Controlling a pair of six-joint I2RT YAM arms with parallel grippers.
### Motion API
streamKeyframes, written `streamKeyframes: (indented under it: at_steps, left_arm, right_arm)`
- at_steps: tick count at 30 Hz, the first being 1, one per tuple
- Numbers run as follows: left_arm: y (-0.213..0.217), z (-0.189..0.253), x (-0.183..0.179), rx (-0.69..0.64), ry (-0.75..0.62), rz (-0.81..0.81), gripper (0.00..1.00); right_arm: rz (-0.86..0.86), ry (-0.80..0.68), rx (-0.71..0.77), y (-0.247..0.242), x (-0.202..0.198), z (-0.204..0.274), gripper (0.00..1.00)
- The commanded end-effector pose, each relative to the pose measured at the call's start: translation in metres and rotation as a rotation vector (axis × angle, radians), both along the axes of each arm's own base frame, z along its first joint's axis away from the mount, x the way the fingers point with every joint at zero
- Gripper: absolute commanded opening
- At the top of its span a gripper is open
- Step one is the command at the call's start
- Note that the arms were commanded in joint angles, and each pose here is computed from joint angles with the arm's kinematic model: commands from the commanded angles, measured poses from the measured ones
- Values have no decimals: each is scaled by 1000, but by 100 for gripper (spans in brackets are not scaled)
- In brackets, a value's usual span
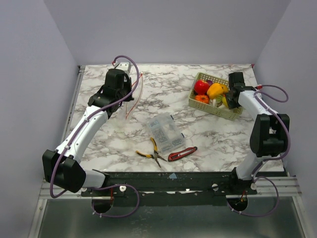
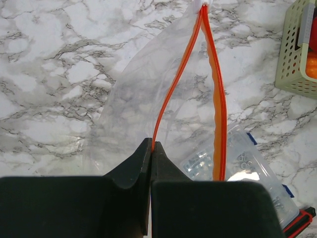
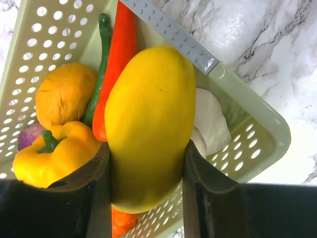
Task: Place the food in the zip-top bag and seal the zipper
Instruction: Pick up the fake fruit from the bin, then place the fake fruit in the zipper food storage bag.
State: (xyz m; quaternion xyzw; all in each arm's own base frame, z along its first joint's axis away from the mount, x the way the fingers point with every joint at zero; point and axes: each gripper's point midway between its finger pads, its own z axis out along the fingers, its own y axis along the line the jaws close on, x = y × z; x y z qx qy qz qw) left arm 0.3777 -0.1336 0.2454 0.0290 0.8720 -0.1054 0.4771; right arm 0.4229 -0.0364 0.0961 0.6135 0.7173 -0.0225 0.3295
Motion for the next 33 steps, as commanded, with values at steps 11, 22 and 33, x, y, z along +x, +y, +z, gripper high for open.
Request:
streamKeyframes:
  at_steps: [11, 22, 33]
  left_arm:
    - [-3, 21, -3, -51, -31, -12, 0]
    - [-4, 20, -3, -60, -29, -18, 0]
    - [-8, 18, -4, -86, -19, -32, 0]
  right_arm:
    - [211, -182, -37, 13, -8, 75, 3]
    - [1073, -653, 224, 171, -3, 148, 1]
    - [1716, -928, 646, 385, -102, 229, 1]
